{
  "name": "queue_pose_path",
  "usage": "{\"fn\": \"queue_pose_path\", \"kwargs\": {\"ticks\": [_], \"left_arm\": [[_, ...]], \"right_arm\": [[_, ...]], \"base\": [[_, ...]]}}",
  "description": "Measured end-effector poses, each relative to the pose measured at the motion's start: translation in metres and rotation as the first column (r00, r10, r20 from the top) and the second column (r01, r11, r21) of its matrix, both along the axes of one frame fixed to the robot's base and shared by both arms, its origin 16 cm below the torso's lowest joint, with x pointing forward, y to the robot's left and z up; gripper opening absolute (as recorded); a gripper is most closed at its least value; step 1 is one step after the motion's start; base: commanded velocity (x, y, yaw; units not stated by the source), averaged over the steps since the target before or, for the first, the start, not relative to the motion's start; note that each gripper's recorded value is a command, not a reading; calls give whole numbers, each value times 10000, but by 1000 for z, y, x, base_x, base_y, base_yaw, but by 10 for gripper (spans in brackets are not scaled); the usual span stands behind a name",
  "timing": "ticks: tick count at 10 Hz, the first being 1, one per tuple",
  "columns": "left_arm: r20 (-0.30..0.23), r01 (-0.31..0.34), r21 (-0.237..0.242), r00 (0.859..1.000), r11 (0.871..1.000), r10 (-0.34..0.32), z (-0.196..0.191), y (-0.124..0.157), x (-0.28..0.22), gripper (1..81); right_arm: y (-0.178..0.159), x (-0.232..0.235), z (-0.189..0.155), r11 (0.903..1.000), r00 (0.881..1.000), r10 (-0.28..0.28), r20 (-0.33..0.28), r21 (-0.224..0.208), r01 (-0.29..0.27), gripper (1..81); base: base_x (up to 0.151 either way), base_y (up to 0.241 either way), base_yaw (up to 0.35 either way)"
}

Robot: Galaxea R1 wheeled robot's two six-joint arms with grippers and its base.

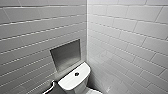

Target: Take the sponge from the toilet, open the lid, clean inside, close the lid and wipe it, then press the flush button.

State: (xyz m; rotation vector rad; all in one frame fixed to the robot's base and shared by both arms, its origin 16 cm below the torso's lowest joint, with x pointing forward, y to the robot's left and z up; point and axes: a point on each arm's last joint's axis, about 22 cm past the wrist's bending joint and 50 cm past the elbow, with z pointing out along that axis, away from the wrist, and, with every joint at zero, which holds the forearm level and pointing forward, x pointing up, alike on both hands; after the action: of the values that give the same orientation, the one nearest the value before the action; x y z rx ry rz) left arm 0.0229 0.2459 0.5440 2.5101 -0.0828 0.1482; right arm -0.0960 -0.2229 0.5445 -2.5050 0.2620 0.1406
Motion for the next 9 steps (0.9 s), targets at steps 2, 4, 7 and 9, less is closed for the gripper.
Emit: {"fn": "queue_pose_path", "kwargs": {"ticks": [2,4,7,9], "left_arm": [[516,-143,-252,9985,9996,156,27,11,52,811],[940,-181,-487,9953,9986,226,60,21,99,811],[1176,-139,-782,9928,9968,230,96,26,163,811],[1148,49,-1053,9934,9944,73,112,16,206,811]], "right_arm": [[-1,6,3,10000,9999,-88,109,23,88,10],[-3,11,9,9998,9996,-194,209,100,192,10],[-6,12,11,9994,9995,-330,-2,96,330,10],[-3,3,12,9993,9986,-360,-397,118,365,10]], "base": [[0,0,0],[0,0,0],[0,0,0],[0,0,0]]}}
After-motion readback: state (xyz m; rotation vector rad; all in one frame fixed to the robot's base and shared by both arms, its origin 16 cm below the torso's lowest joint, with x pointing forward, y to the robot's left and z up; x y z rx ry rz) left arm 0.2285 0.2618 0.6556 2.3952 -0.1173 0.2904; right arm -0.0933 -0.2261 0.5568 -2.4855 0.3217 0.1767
